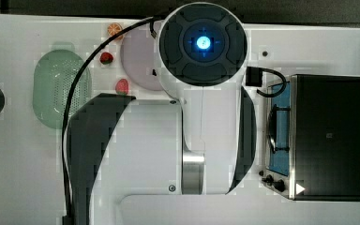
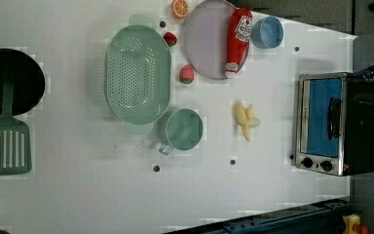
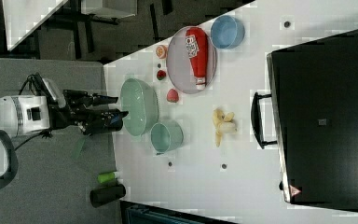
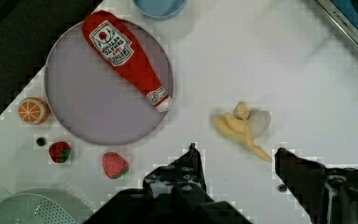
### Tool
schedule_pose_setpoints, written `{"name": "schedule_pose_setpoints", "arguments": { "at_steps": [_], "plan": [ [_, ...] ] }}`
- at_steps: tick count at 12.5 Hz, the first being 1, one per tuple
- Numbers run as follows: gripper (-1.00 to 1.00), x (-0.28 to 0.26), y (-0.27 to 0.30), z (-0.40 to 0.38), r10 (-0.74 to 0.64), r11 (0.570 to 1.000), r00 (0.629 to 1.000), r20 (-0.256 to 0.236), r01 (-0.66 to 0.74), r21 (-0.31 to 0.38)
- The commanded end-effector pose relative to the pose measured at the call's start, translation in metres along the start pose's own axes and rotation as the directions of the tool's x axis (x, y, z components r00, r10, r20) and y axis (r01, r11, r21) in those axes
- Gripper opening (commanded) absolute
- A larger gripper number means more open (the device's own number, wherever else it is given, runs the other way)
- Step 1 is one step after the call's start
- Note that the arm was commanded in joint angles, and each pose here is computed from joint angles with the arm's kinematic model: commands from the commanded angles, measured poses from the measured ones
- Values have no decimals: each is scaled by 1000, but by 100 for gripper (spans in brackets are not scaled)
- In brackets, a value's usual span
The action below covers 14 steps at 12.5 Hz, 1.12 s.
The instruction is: Pick Banana and place it in mug.
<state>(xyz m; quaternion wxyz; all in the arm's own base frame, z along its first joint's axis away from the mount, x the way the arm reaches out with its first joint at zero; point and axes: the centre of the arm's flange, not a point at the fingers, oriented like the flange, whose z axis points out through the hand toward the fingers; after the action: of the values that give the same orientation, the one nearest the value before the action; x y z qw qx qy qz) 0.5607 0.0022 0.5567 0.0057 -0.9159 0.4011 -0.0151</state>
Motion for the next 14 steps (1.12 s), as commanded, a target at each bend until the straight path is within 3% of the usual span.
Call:
{"name": "schedule_pose_setpoints", "arguments": {
  "at_steps": [1, 3, 7, 10, 14],
  "plan": [
    [57, -26, 90, -22, 69, 998, 996, 48, -68, -16],
    [100, -27, 90, -18, 68, 998, 996, 54, -67, -23],
    [100, -26, 81, 21, 33, 998, 996, 82, -28, -55],
    [100, -18, 71, 78, -122, 991, 988, 93, 127, -51],
    [100, -9, 62, 162, -340, 939, 937, 78, 343, -29]
  ]
}}
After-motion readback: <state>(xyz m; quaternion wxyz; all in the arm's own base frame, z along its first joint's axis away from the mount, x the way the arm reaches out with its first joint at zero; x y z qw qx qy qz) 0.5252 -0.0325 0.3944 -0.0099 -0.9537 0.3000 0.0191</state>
